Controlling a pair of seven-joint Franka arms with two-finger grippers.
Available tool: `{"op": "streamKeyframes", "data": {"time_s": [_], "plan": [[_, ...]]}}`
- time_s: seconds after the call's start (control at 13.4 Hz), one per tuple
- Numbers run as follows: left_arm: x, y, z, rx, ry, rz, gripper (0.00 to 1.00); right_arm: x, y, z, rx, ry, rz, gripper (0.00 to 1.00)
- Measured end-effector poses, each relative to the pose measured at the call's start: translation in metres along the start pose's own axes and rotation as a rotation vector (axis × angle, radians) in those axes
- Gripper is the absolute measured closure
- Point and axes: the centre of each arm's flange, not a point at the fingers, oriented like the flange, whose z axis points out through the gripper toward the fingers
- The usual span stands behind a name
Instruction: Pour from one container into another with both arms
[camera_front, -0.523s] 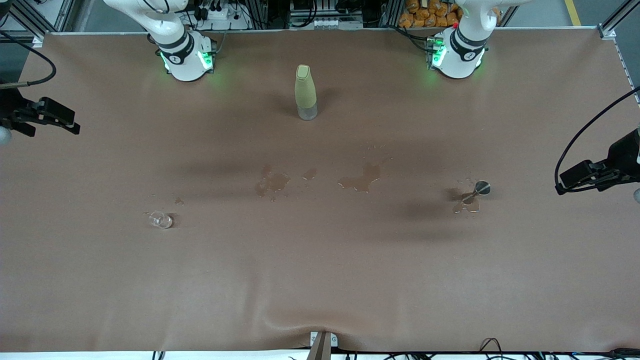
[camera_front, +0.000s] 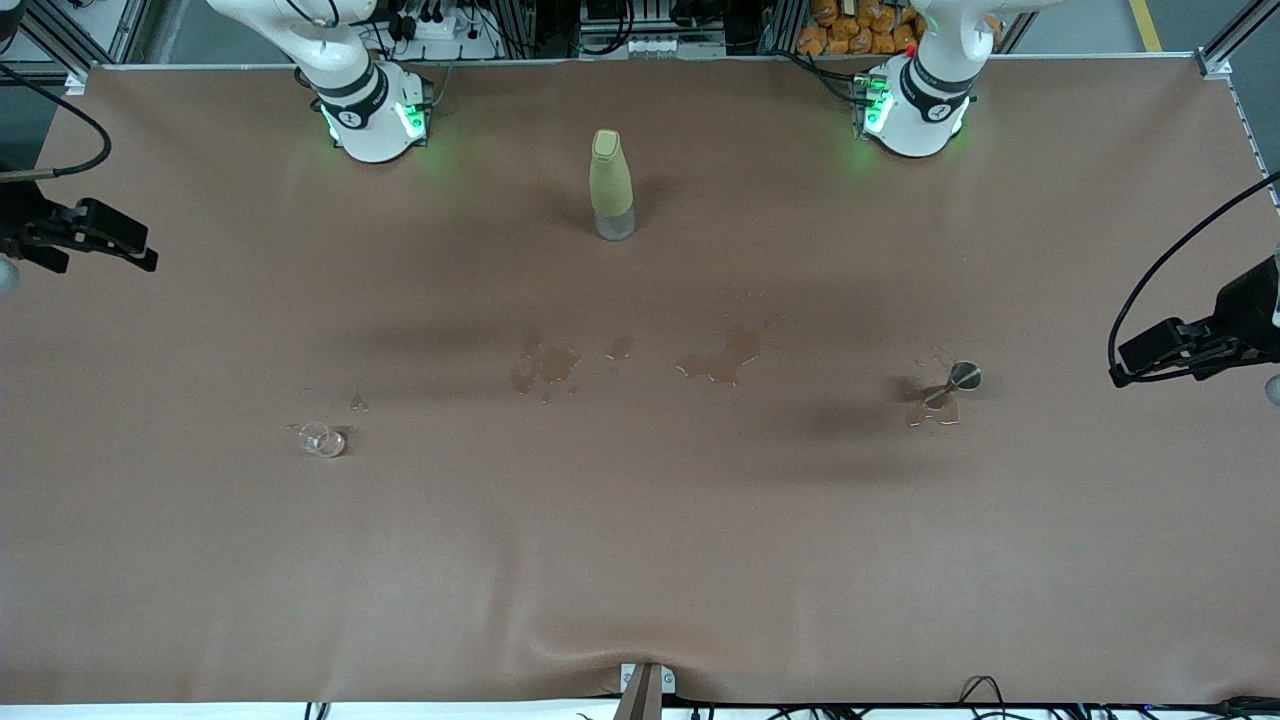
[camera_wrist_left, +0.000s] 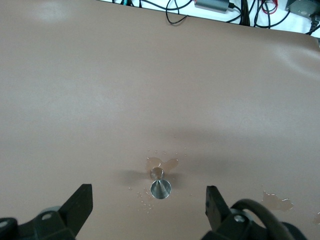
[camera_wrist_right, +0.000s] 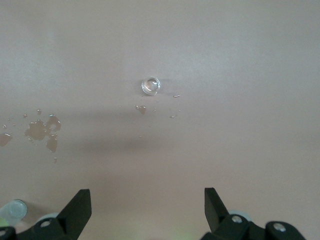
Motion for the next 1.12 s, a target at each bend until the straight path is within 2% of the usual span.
{"op": "streamKeyframes", "data": {"time_s": [1.12], "plan": [[-0.0010,0.0001,0.0008,0.000,-0.009,0.000,0.00,0.0016,-0.0011,-0.0014,-0.002,0.005,0.002,0.00]]}}
